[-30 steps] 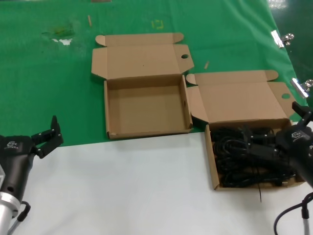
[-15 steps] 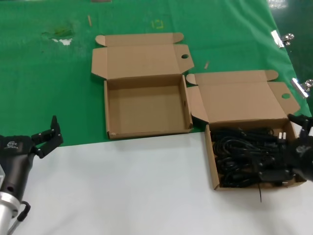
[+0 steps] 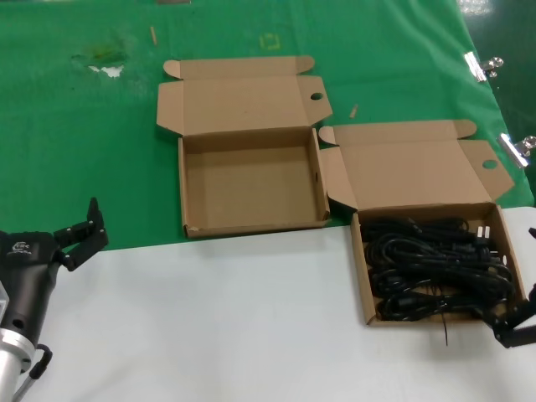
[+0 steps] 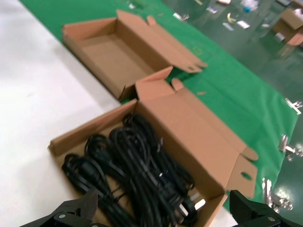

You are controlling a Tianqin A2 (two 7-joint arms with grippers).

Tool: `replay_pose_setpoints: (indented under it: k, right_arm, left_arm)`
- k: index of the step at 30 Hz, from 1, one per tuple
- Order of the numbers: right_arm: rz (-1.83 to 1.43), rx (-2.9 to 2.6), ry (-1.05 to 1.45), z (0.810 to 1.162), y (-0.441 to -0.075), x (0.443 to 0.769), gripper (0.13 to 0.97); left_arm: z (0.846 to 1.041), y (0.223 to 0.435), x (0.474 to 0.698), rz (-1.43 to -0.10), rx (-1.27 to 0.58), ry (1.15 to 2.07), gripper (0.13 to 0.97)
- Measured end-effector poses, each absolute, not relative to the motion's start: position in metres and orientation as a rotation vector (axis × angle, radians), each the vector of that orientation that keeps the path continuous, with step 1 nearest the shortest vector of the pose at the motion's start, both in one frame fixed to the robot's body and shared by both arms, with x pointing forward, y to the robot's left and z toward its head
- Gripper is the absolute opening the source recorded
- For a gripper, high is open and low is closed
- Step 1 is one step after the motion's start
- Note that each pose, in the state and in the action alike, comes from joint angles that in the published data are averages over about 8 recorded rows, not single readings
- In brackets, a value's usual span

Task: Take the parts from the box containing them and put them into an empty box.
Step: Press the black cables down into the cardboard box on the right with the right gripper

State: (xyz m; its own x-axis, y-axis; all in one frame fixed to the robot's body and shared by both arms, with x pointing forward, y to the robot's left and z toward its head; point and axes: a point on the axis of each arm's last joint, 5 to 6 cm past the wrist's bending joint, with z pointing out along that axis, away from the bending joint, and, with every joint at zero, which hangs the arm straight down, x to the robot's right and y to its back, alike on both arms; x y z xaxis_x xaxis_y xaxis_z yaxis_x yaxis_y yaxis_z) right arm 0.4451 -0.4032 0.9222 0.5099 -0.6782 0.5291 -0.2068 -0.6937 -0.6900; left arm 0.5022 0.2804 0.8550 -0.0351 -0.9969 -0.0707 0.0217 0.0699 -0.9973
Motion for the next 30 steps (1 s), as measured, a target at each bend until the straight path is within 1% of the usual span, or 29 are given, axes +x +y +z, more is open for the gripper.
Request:
replay_pose_setpoints:
  k: [13,22,30]
  right_arm:
    - [-1.091,-2.274,0.718,0.905,-0.418,0.447,0.966]
    - [-1.110,-2.279,0.754,0.897,-0.426,0.451,0.949]
    - [-1.119,-2.281,0.761,0.893,-0.427,0.453,0.867]
  left_arm:
    - [0.855,0.280,0.502,-1.193,-1.125,1.253,0.966]
    - [0.855,0.280,0.502,-1.193,-1.125,1.253,0.966]
    - [0.855,0.280,0.502,-1.193,-1.125,1.253,0.966]
